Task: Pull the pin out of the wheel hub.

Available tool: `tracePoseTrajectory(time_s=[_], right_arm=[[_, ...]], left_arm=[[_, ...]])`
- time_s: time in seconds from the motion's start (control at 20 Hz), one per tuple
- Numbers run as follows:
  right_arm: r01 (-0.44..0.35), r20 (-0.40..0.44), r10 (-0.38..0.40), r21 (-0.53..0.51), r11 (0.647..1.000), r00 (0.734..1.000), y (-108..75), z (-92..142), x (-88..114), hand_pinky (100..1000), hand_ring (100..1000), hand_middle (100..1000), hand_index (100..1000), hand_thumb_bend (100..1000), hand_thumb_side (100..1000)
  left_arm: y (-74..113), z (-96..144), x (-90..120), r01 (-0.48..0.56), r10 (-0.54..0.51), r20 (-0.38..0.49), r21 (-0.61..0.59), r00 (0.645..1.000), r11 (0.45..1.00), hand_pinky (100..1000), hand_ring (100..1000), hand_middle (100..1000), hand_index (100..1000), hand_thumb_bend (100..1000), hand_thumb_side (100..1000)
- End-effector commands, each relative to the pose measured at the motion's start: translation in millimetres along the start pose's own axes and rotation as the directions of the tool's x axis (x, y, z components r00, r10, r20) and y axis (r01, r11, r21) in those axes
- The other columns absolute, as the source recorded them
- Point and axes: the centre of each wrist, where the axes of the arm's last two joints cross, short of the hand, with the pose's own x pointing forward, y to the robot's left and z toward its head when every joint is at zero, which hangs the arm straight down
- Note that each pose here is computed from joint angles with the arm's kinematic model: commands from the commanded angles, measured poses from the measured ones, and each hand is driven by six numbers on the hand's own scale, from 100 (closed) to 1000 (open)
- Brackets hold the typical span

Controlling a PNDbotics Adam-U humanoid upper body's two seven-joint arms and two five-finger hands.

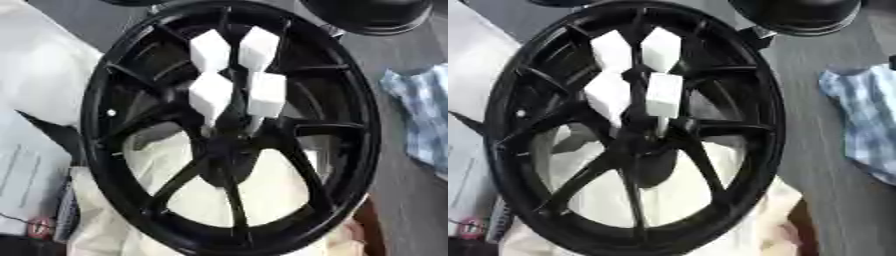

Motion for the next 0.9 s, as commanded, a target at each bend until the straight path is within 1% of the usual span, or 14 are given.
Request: tracePoseTrajectory(time_s=[0.05, 0.4, 0.5, 0.6, 0.65, 0.75, 0.8, 0.85, 0.9], right_arm=[[-0.029, 0.025, 0.029, 0.023, 0.999, 0.999, -5.5, -6, 7, 940, 797, 624, 759, 100, 476], [-0.033, 0.033, 0.032, 0.035, 0.999, 0.999, -5.6, -9, 9, 937, 799, 627, 761, 100, 466], [-0.058, 0.040, 0.056, 0.054, 0.997, 0.998, -7.5, -11, 10, 932, 801, 633, 763, 100, 444], [-0.102, 0.048, 0.098, 0.080, 0.992, 0.994, -10.8, -15, 13, 924, 804, 640, 767, 100, 409], [-0.137, 0.057, 0.132, 0.102, 0.985, 0.990, -13.6, -17, 15, 921, 806, 645, 770, 100, 387], [-0.224, 0.078, 0.213, 0.160, 0.961, 0.974, -19.9, -24, 21, 908, 811, 665, 786, 100, 308], [-0.273, 0.092, 0.260, 0.194, 0.942, 0.961, -22.8, -29, 24, 907, 812, 668, 788, 100, 300], [-0.334, 0.116, 0.314, 0.239, 0.912, 0.942, -26.0, -34, 28, 892, 814, 688, 796, 100, 220], [-0.393, 0.144, 0.366, 0.287, 0.874, 0.919, -28.4, -39, 32, 889, 814, 691, 795, 100, 211]], left_arm=[[1.9, -5, 6, 0.011, -0.011, 0.031, -0.020, 0.999, 1.000, 820, 668, 545, 777, 100, 727], [3.1, -9, 8, 0.028, -0.026, 0.053, -0.052, 0.998, 0.998, 819, 668, 545, 776, 100, 723], [3.0, -8, 8, 0.028, -0.026, 0.049, -0.055, 0.998, 0.998, 819, 668, 545, 776, 100, 725], [3.6, -8, 8, 0.031, -0.028, 0.046, -0.056, 0.999, 0.998, 819, 669, 545, 776, 100, 724], [4.1, -7, 8, 0.033, -0.031, 0.045, -0.057, 0.999, 0.998, 819, 669, 545, 776, 100, 725], [4.9, -7, 7, 0.038, -0.036, 0.042, -0.060, 0.998, 0.997, 819, 669, 545, 776, 100, 727], [5.2, -6, 7, 0.040, -0.038, 0.040, -0.061, 0.999, 0.997, 819, 669, 545, 776, 100, 727], [5.4, -6, 7, 0.042, -0.040, 0.037, -0.063, 0.999, 0.997, 819, 669, 545, 776, 100, 730], [5.6, -5, 7, 0.045, -0.042, 0.034, -0.064, 0.999, 0.997, 819, 669, 545, 776, 100, 731]])
